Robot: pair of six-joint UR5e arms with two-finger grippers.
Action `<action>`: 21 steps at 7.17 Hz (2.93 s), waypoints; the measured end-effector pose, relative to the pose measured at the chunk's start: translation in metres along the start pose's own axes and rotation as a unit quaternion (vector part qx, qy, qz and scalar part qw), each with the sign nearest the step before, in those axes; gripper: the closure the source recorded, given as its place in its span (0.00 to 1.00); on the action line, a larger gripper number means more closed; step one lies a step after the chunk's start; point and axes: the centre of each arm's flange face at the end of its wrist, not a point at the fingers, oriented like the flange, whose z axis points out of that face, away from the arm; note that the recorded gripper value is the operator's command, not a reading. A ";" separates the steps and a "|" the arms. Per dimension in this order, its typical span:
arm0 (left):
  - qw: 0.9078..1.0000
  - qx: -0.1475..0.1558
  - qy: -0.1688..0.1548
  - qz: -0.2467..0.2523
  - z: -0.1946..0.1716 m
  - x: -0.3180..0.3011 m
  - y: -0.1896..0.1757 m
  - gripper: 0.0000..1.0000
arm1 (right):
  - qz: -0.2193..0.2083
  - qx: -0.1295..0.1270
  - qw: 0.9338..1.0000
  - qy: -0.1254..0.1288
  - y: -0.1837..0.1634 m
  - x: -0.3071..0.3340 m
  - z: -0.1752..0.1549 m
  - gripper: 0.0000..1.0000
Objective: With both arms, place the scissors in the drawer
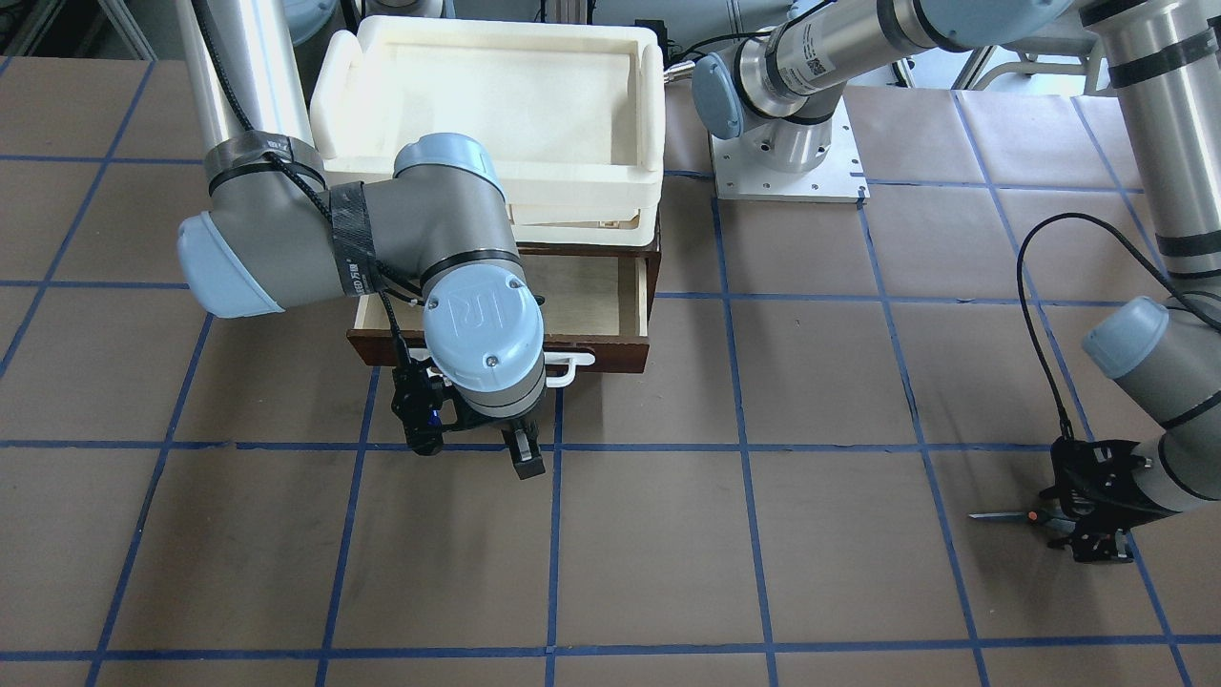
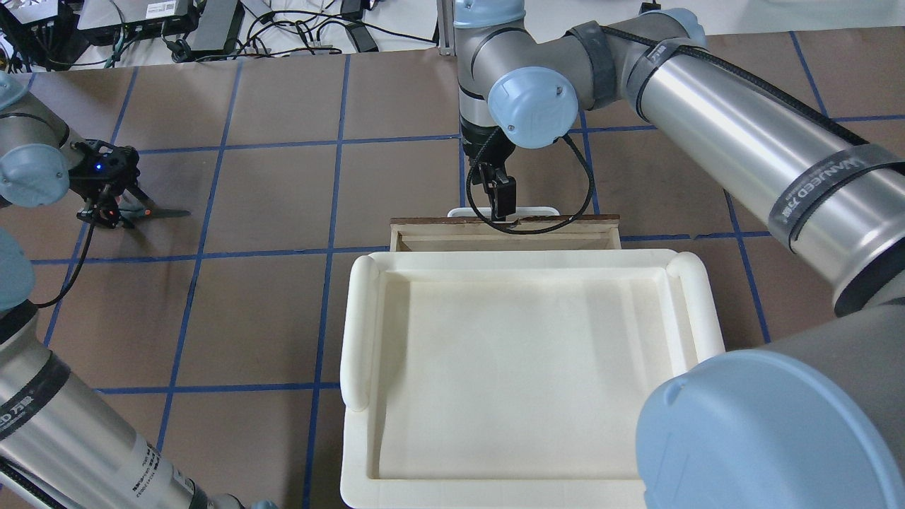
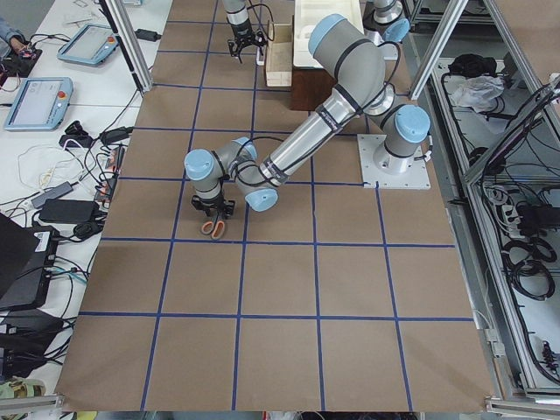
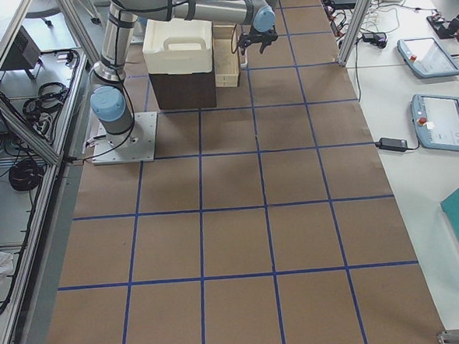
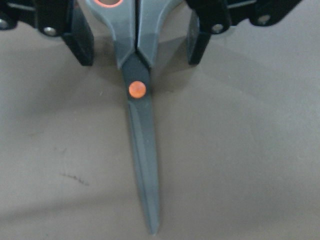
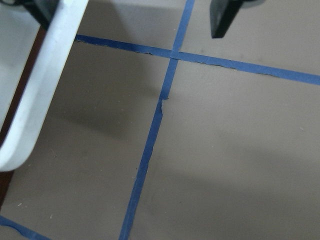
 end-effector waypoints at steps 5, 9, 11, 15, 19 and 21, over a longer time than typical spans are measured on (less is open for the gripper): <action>1.000 0.001 0.001 0.000 -0.004 0.000 -0.002 0.82 | -0.008 -0.002 1.000 -0.010 -0.020 -0.016 -0.007 0.00; 1.000 0.005 0.001 0.014 -0.048 -0.003 -0.032 1.00 | -0.018 -0.004 1.000 -0.017 -0.021 -0.031 -0.005 0.00; 1.000 0.003 -0.005 0.030 -0.101 -0.004 -0.072 1.00 | -0.021 -0.004 1.000 -0.019 -0.022 -0.034 -0.004 0.00; 0.999 -0.003 -0.014 0.040 -0.185 0.007 -0.144 1.00 | -0.024 -0.007 0.999 -0.024 -0.031 -0.041 -0.005 0.00; 0.999 -0.001 -0.007 0.050 -0.246 0.028 -0.233 1.00 | -0.030 -0.011 0.999 -0.025 -0.037 -0.042 -0.006 0.00; 0.999 0.004 0.004 0.046 -0.267 0.041 -0.282 1.00 | -0.031 -0.007 0.999 -0.029 -0.038 -0.038 -0.014 0.00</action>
